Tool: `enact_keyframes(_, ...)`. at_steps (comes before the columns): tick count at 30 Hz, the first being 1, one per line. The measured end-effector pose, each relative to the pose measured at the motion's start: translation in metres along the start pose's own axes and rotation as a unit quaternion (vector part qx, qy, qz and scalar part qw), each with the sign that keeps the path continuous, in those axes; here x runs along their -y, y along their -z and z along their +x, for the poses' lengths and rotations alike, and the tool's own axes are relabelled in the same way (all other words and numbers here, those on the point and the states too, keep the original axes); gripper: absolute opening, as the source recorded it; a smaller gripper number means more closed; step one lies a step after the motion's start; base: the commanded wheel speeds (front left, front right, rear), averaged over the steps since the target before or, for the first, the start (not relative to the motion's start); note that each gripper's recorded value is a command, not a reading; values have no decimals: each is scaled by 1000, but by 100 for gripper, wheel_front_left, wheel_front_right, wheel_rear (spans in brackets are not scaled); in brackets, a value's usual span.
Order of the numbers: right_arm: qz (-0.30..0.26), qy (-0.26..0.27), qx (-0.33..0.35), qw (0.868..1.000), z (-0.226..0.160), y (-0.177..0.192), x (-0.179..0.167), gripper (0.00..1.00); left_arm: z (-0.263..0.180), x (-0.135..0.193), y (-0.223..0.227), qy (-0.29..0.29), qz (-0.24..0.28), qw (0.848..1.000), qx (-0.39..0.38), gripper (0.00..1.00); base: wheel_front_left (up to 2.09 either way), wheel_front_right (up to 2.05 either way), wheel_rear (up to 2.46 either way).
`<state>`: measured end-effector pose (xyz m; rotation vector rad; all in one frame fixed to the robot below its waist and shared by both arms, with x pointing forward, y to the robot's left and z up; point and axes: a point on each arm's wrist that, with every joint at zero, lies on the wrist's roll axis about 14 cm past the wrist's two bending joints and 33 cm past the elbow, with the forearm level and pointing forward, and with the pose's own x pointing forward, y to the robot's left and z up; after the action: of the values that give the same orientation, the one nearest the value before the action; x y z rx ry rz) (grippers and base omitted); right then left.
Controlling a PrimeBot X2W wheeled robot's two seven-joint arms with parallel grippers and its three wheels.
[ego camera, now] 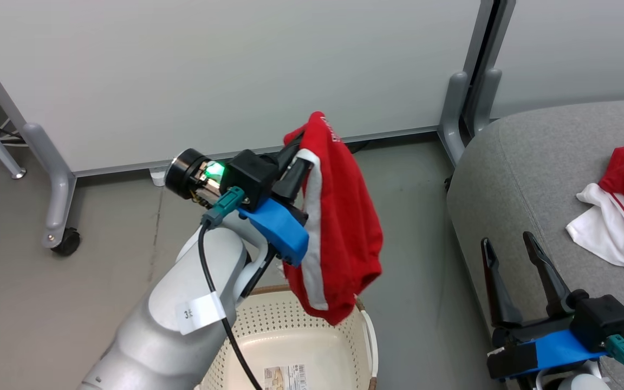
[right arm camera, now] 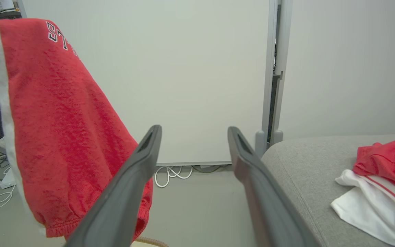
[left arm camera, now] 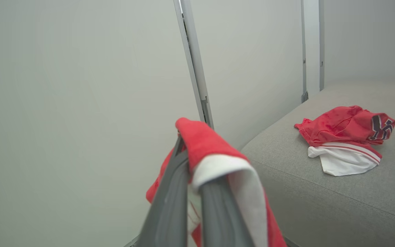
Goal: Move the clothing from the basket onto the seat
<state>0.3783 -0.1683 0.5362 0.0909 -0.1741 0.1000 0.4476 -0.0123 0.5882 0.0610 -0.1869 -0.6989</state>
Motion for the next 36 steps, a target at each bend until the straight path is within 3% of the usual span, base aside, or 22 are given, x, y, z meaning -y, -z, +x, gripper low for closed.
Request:
enact_keyframes(15, -3, -19, 1, 1000, 5, 0, -12, 100, 4, 15, 0, 27, -12, 1000, -2, 0, 0, 0, 0)
enact_keyframes(26, -14, -127, 30, 991, 43, -13, -80, 100, 13, 10, 8, 31, -13, 999, -9, 0, 0, 0, 0)
enact_keyframes(36, -22, -221, 11, 975, 72, 7, -138, 100, 18, 3, 18, 30, -14, 999, -17, 0, 0, 0, 0)
